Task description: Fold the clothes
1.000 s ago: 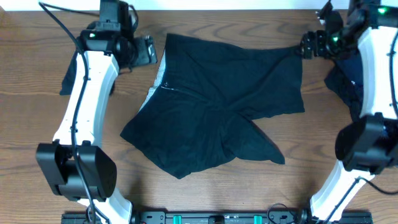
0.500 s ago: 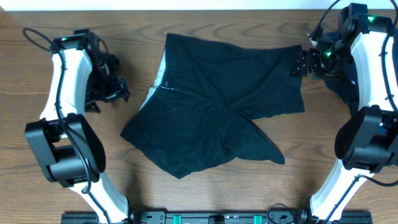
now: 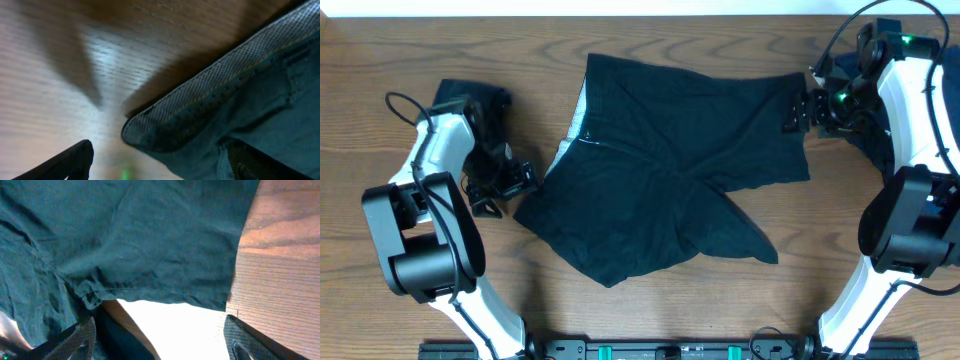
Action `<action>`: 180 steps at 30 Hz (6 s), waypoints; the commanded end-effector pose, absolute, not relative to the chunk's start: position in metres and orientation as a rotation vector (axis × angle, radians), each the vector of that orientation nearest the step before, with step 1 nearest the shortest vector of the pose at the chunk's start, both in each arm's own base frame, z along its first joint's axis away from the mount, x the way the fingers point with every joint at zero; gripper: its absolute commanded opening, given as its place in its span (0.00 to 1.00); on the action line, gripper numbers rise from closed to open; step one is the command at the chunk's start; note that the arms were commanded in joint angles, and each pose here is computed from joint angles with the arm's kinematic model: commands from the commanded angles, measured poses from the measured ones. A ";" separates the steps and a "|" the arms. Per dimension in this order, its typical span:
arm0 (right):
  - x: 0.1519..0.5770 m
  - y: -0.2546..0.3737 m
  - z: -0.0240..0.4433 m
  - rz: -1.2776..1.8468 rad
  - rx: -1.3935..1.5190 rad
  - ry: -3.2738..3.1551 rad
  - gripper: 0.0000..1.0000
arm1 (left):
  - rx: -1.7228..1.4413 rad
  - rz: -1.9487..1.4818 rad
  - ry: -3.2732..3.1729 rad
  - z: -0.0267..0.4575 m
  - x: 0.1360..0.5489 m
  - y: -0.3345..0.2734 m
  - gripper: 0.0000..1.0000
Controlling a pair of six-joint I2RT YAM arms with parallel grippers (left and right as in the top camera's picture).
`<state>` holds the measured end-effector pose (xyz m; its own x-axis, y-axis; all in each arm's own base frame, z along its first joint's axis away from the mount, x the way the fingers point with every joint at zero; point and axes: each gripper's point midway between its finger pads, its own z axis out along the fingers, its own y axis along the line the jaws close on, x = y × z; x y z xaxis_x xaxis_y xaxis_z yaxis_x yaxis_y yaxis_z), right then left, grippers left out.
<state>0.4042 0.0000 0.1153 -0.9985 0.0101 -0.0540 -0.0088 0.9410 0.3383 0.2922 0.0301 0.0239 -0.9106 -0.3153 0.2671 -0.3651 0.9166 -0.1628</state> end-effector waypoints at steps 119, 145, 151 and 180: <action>0.456 0.038 0.020 0.226 0.100 2.822 0.01 | -0.063 0.676 -3.241 0.050 0.389 -0.106 0.06; 0.461 0.032 0.021 0.174 0.079 2.806 0.01 | 0.109 0.646 -3.258 -0.001 0.418 -0.101 0.47; 0.461 0.032 0.021 0.174 0.080 2.806 0.01 | 0.086 0.789 -3.220 0.008 0.416 -0.115 0.46; 0.456 0.023 0.018 0.105 0.095 2.828 0.01 | 0.250 0.730 -3.225 0.006 0.419 -0.072 0.06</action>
